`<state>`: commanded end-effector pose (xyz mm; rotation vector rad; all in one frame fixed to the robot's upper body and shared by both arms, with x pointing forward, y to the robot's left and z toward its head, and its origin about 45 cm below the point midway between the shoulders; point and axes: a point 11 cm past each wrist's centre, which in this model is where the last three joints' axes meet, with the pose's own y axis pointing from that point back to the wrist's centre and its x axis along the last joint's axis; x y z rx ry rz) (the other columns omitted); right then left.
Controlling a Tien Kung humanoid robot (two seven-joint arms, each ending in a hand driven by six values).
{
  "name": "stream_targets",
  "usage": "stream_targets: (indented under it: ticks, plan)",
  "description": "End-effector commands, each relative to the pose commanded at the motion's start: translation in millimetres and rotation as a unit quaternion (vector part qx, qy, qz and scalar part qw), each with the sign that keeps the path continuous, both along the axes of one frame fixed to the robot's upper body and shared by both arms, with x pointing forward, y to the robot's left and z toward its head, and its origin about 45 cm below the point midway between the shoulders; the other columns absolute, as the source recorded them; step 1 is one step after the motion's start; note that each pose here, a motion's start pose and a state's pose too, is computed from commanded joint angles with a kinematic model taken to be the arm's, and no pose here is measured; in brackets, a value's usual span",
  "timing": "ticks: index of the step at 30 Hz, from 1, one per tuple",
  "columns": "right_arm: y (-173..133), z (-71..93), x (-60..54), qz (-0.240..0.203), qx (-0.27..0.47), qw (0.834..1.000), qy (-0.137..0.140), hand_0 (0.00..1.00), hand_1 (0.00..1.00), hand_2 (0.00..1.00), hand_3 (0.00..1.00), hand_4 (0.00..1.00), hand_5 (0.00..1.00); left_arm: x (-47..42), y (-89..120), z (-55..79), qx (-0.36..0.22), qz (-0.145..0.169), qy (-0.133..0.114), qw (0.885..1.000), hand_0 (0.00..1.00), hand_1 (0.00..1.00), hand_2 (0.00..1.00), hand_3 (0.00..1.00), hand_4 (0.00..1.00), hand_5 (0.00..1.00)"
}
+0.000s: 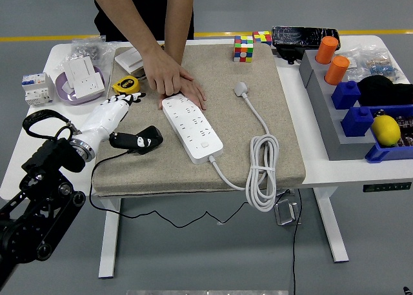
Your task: Pick up the plug,place it near the board,insert it into the board,press the button
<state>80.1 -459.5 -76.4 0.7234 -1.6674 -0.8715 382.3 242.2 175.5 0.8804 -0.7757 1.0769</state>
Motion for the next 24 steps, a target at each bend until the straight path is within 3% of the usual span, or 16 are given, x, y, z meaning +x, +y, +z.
stream_targets:
  ticks: [2, 3, 9, 10, 15, 16, 24]
  plan:
    - [-0.3, 0.0, -0.5, 0.0, 0.0, 1.0, 0.0, 0.998, 0.981, 0.937, 0.965, 0.998, 0.998, 0.9, -0.6, -1.6, -0.003, 0.001, 0.002, 1.0, 0.968, 0.972, 0.909, 0.931, 0.998, 0.417]
    - [-0.3, -0.1, -0.8, 0.0, 0.0, 1.0, 0.001, 0.998, 0.981, 0.936, 0.963, 0.998, 0.998, 1.5, -0.7, -2.5, -0.004, 0.002, 0.003, 1.0, 0.935, 0.921, 0.863, 0.869, 0.998, 0.425]
    - [-0.8, -0.3, -3.1, 0.0, -0.001, 1.0, 0.003, 0.998, 0.981, 0.936, 0.963, 0.998, 0.998, 4.2, 3.0, -15.3, -0.007, 0.017, 0.011, 1.0, 0.935, 0.921, 0.863, 0.869, 0.998, 0.425]
    - [-0.8, -0.3, -3.3, 0.0, -0.001, 1.0, 0.003, 0.998, 0.98, 0.935, 0.962, 0.998, 0.998, 4.2, 3.7, -17.3, -0.006, 0.018, 0.013, 1.0, 0.897, 0.847, 0.774, 0.805, 0.998, 0.441]
    - [-1.7, 0.1, -3.3, -0.001, -0.003, 1.0, 0.004, 0.998, 0.98, 0.935, 0.962, 0.998, 0.998, 3.9, 5.1, -30.7, 0.008, 0.021, 0.022, 0.999, 0.897, 0.847, 0.774, 0.805, 0.998, 0.441]
    - [-1.9, 0.2, -3.2, -0.001, -0.003, 1.0, 0.003, 0.998, 0.98, 0.935, 0.962, 0.998, 0.998, 4.1, 4.9, -32.4, 0.01, 0.022, 0.023, 0.999, 0.872, 0.807, 0.702, 0.733, 0.998, 0.451]
    - [-2.4, 0.2, -3.7, -0.002, -0.002, 1.0, 0.004, 0.998, 0.979, 0.935, 0.96, 0.998, 0.998, 7.1, 8.1, -41.4, 0.031, 0.027, 0.011, 0.999, 0.855, 0.781, 0.657, 0.69, 0.998, 0.452]
